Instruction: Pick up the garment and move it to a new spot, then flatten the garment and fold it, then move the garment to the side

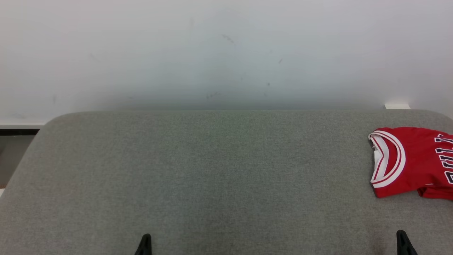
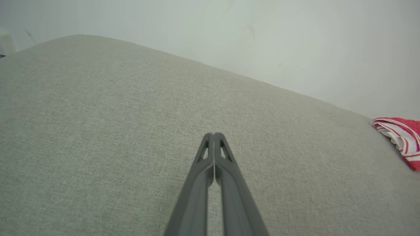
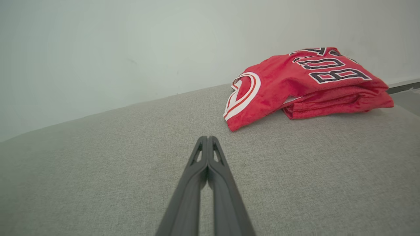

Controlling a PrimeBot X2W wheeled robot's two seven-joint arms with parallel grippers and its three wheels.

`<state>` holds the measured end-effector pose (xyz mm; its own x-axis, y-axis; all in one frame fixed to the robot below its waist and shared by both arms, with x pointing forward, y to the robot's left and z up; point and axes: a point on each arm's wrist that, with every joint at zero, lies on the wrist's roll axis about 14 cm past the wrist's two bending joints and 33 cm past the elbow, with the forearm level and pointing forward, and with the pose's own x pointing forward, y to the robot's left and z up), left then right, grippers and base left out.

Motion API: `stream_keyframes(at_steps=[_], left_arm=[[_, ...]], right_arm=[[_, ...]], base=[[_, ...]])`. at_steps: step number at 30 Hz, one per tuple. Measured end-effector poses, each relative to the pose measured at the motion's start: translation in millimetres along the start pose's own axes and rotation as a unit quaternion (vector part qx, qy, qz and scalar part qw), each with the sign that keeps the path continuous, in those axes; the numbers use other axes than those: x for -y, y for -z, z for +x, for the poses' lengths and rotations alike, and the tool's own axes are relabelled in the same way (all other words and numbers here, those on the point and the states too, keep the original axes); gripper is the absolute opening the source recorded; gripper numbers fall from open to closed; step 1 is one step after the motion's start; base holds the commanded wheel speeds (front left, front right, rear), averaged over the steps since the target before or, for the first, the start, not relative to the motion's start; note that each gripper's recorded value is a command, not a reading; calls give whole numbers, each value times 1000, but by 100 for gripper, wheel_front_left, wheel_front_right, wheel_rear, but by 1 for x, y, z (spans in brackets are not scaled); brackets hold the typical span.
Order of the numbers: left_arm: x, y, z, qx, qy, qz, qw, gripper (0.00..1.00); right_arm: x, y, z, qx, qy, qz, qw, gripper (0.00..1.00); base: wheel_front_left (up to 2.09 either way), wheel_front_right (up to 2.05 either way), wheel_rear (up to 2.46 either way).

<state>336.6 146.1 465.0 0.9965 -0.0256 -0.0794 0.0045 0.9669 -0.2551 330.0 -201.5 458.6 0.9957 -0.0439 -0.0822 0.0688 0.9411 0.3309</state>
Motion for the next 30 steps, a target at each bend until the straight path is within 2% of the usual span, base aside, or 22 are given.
stream_keyframes(at_steps=[15,30], left_arm=[[-13,-5,10,-12,-19,-129,991,0],[-20,-11,18,-14,-25,-243,970,0]], right_arm=[[1,-8,11,3,13,123,992,0],[-1,-16,21,6,15,226,974,0]], base=[[0,0,0],[0,0,0]])
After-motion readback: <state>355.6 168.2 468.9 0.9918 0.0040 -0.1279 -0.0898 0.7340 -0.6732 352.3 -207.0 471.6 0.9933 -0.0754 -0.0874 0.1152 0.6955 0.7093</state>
